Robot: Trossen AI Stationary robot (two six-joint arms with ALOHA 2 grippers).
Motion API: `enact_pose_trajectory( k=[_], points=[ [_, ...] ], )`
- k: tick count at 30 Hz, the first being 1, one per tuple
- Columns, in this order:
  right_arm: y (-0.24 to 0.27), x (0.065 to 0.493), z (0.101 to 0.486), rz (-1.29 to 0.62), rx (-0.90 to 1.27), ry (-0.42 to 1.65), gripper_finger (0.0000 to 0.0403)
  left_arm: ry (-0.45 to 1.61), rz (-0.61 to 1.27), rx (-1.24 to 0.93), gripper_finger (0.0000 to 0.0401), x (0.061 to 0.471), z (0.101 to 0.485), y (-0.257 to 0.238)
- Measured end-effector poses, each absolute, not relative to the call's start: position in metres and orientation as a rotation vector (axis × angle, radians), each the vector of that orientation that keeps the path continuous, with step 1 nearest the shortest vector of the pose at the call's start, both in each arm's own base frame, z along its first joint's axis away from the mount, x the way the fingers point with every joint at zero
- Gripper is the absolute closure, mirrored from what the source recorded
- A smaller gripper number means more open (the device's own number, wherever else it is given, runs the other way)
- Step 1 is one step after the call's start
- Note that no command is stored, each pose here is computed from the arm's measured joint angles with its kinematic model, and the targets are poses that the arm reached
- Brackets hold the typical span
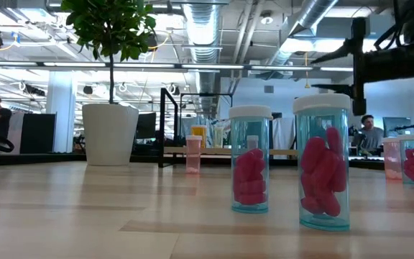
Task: Pick and place medicine bottles onto shelf by color
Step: Put the middle pink pill bottle on the shelf
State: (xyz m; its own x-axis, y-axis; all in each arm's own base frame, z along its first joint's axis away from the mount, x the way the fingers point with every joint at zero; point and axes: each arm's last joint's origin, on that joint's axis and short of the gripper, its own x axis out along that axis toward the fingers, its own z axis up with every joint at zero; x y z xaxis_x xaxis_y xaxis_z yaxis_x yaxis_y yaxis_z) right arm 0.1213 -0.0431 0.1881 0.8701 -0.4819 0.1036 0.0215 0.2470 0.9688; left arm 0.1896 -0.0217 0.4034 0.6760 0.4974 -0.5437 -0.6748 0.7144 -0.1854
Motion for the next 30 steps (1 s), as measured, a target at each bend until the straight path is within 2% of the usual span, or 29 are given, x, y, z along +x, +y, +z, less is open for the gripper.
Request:
enact_pose_trajectory(
  k=[7, 10, 19, 30],
  points=[
    [-0.041, 0.127, 0.235, -0.285, 1.129, -0.474, 0.0154, 0.483, 0.680, -0.400, 0.0236, 0.190, 0.403, -0.022],
    [-0.039, 0.132, 0.260, -0.294, 1.048, -0.426, 0.0154, 0.483, 0.680, -0.400, 0.0236, 0.190, 0.403, -0.022],
    [-0.034, 0.154, 0.312, -0.484, 0.992, 0.099, 0.0154, 0.499, 0.684, -0.392, 0.0236, 0.188, 0.402, -0.022],
    [-0.018, 0.222, 0.333, -0.537, 0.893, 0.538, 0.0154, 0.532, 0.672, -0.391, 0.0236, 0.187, 0.400, -0.022]
  ],
)
